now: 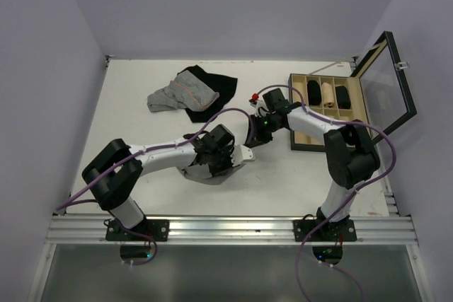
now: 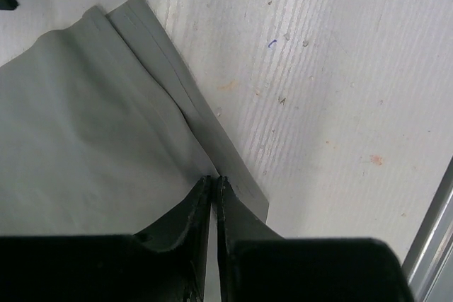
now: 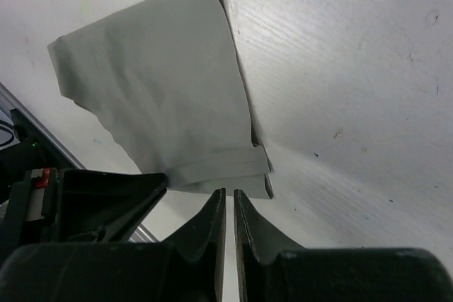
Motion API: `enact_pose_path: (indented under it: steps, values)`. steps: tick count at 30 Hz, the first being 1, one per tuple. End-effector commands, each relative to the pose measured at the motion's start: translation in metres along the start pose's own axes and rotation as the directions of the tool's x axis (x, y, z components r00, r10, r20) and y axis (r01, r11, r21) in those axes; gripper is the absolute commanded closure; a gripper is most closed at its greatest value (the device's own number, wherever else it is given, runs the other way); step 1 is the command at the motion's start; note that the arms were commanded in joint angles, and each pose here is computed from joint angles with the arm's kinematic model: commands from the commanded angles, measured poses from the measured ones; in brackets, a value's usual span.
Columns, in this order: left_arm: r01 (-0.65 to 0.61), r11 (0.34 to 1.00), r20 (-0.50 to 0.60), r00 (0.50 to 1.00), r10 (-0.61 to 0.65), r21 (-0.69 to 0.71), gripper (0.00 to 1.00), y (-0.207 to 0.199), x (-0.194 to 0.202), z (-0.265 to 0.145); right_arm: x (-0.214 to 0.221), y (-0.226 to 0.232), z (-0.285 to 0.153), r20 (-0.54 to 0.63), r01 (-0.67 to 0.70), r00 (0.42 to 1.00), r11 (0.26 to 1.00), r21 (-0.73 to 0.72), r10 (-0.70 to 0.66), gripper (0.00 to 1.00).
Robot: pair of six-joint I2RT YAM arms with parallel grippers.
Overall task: Roll the underwear
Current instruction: Fold the underwear
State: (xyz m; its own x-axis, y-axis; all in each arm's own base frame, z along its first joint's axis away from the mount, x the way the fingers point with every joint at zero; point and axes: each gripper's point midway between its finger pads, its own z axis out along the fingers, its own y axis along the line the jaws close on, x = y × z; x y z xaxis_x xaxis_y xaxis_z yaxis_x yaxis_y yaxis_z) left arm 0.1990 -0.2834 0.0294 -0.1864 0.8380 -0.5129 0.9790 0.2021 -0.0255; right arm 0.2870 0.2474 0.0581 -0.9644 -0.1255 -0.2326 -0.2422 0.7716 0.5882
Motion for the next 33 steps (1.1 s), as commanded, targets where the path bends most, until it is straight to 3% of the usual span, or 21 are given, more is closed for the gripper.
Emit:
enact_pose_path:
  steps: [1, 5, 18, 28, 33]
  values:
    - [-0.01, 0.999, 0.021, 1.0, 0.01, 0.035, 0.89, -0.007, -0.004, 0.003, 0.002, -0.001, -0.003, -0.032, 0.002, 0.999, 1.0, 0.018, -0.001, 0.85]
    - [-0.018, 0.999, 0.028, 0.999, 0.017, 0.039, 1.0, -0.008, -0.005, 0.002, 0.01, -0.006, 0.005, -0.062, 0.001, 0.998, 0.999, 0.032, 0.001, 0.81]
    - [-0.019, 0.999, 0.026, 1.0, 0.017, 0.04, 1.0, -0.008, -0.003, 0.004, 0.007, -0.022, 0.018, -0.056, 0.031, 0.998, 0.985, 0.17, -0.022, 0.77]
    - [-0.024, 0.999, 0.027, 0.999, 0.023, 0.039, 1.0, -0.008, -0.002, 0.004, 0.007, -0.021, 0.029, -0.074, 0.012, 0.997, 0.99, 0.14, -0.001, 0.78]
    - [-0.038, 0.998, 0.085, 0.996, 0.034, 0.044, 1.0, -0.01, -0.017, -0.006, 0.01, -0.02, 0.026, -0.071, 0.005, 0.997, 0.991, 0.134, 0.004, 0.77]
